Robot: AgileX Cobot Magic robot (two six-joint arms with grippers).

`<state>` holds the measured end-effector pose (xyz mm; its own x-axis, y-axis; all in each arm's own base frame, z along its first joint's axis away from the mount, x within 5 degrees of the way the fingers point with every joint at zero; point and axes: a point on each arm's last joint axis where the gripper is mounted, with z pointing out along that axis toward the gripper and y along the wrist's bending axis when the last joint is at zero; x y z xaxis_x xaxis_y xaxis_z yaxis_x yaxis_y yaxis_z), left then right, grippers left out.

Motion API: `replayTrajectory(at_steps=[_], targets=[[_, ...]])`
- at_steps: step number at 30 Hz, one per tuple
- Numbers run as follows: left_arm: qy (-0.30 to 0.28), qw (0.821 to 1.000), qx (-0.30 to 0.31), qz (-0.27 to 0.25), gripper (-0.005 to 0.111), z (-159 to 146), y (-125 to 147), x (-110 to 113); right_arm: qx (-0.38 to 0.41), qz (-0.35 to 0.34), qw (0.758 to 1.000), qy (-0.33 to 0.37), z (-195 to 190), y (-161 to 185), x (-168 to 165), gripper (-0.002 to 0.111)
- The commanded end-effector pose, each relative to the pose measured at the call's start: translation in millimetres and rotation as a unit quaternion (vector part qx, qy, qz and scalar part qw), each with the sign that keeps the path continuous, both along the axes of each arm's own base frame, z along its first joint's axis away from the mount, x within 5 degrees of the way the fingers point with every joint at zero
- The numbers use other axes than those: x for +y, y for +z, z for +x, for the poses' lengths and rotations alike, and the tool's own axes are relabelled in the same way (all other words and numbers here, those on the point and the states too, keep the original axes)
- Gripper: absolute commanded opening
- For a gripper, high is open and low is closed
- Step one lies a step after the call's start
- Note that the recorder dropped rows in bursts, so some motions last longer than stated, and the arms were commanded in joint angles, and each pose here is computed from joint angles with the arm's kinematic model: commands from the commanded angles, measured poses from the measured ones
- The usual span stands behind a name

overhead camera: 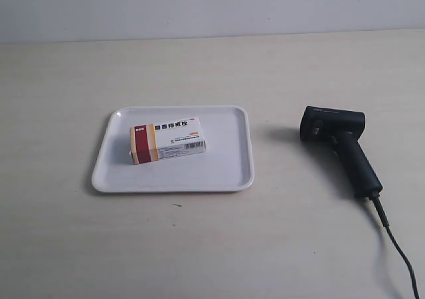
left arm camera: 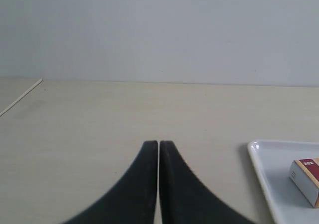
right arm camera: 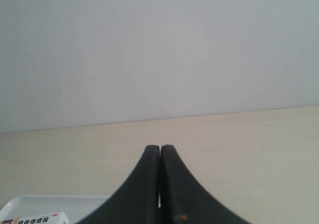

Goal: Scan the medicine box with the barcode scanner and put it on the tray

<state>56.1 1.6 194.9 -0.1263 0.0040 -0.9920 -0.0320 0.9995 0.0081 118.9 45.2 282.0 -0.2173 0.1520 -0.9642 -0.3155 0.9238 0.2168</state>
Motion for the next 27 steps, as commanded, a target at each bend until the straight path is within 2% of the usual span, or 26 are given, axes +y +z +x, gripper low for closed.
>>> replayTrajectory(at_steps=[1, 27], targets=[[0.000, 1.000, 0.001, -0.001, 0.004, -0.4, -1.3, -0.1, -0.001, -0.002, 1.000, -0.003, -0.4, -0.7, -1.0, 0.000], [0.001, 1.000, 0.011, -0.012, 0.004, -0.7, -3.1, -0.1, -0.001, -0.001, 1.000, -0.003, -0.4, -0.7, -1.0, 0.000]])
